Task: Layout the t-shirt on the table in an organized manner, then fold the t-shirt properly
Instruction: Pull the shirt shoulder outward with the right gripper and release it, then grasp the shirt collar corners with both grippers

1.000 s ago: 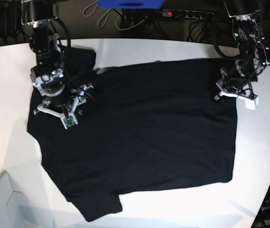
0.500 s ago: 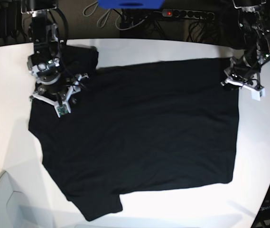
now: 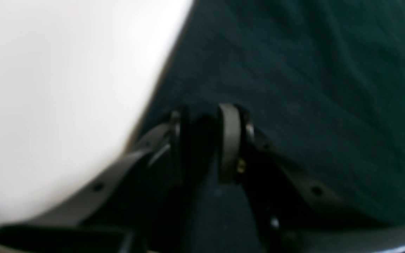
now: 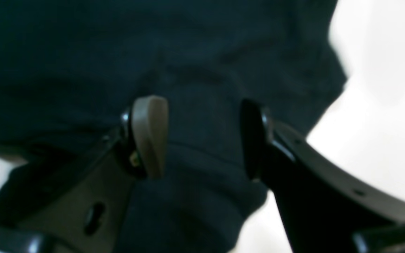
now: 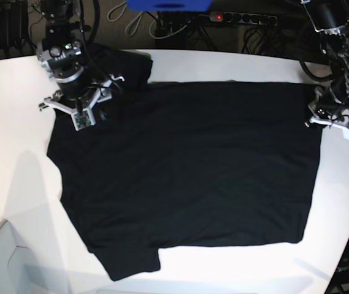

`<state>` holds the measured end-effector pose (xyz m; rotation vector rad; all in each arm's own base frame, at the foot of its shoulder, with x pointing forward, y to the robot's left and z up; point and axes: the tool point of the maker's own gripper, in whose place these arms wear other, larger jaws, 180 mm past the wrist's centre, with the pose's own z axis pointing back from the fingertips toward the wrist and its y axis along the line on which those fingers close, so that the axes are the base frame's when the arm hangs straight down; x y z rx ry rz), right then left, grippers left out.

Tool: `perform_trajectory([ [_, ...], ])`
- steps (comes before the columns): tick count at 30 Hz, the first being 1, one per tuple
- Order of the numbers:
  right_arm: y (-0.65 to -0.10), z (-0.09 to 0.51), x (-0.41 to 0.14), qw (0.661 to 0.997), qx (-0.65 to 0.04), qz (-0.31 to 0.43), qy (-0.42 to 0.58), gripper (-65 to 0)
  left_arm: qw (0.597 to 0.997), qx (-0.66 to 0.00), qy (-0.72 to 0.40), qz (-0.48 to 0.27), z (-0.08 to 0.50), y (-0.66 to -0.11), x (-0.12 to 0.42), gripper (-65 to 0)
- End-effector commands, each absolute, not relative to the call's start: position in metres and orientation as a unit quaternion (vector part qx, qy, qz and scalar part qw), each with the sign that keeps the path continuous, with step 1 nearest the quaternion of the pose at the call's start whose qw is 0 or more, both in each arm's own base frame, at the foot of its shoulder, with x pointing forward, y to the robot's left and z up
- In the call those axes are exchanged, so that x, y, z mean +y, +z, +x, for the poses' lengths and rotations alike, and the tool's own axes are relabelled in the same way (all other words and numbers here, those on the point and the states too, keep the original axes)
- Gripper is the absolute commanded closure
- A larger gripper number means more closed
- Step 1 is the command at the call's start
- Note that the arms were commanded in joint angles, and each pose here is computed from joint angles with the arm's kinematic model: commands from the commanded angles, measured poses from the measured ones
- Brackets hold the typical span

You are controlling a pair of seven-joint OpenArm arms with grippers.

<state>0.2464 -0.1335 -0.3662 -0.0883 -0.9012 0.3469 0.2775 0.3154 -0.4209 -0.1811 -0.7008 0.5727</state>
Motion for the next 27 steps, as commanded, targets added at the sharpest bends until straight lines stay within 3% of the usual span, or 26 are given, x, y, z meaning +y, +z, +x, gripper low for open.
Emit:
perform_trajectory([
  [1, -0.361, 0.242, -0.131, 0.883, -0.440, -0.038, 0.162, -33.6, 0.887, -0.364, 0.271, -0.084, 0.291, -0.404, 0.324, -14.1],
  [14, -0.387, 0.193, -0.145, 0.914, -0.385, -0.044, 0.121, -33.6, 0.878, -0.399, 0.254, -0.077, 0.306, -0.375, 0.332, -14.1],
  [24, -0.396, 0.176, -0.189, 0.928, -0.362, -0.084, 0.034, -33.7, 0.853, -0.403, 0.329, -0.030, 0.251, -0.374, 0.382, -14.4],
  [27, -0.410, 0.169, -0.188, 0.935, -0.344, -0.078, 0.032, -33.8, 0.855, -0.393, 0.339, -0.018, 0.234, -0.378, 0.391, -20.4],
])
